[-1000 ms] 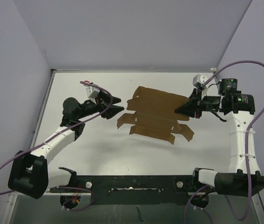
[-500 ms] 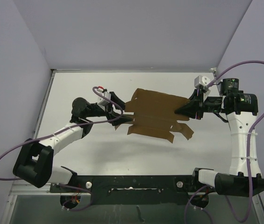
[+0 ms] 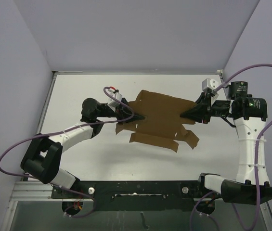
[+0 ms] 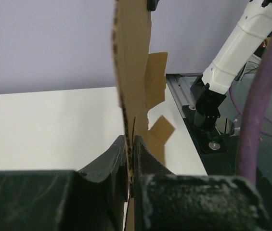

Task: Fold the paper box

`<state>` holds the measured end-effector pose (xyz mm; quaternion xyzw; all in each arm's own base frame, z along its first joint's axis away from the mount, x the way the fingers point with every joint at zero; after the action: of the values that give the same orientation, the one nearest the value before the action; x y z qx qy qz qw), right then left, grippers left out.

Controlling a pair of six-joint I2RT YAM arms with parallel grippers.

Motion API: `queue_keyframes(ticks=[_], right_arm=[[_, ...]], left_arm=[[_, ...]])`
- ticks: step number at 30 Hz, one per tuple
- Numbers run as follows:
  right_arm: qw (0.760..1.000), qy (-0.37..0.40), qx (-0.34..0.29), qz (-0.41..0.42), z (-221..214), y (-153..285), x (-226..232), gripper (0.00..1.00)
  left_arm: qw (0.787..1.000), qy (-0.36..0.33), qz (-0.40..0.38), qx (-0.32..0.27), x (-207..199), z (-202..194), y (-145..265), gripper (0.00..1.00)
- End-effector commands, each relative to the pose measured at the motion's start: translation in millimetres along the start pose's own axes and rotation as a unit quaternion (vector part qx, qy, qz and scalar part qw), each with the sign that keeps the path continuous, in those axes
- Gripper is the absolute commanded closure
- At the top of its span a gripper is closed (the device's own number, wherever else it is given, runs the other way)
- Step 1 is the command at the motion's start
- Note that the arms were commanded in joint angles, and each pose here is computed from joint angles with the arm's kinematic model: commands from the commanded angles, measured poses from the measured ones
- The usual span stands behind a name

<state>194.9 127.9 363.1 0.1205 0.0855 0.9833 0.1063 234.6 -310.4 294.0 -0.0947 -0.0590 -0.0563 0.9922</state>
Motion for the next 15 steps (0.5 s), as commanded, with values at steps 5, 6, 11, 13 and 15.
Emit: queue_keyframes(ticks=[5,6,11,13,15], right_arm=[[0.999,0.020,-0.032,0.009,14,3,10,1.00],[0.999,0.020,-0.033,0.007,14,4,10,1.00],[0.999,0.021,-0.036,-0.004,15,7,9,1.00],[0.999,0.022,-0.042,-0.007,16,9,10,1.00],[0.999,0.020,-0.050,-0.010,17,11,11,1.00]], left_arm=[[0.999,-0.037,-0.002,-0.037,3,25,-4,1.00],[0.999,-0.034,0.007,-0.041,5,27,-3,0.98],[0.988,-0.025,0.130,-0.082,25,60,27,0.42],[0.976,-0.008,0.200,-0.081,28,61,49,0.27],[0.959,0.012,0.274,-0.072,28,62,74,0.16]])
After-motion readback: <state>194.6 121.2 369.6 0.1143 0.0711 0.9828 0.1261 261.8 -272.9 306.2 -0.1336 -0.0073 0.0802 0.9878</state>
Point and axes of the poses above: each gripper's point midway between its finger pads, its own y axis back along the fingers, its own x axis along the line the jaws close on, z = x × y, the point moved 2 cm from there along y, back along the fingers, and after that the axes turned 9 degrees about -y, right-handed, at the moved point
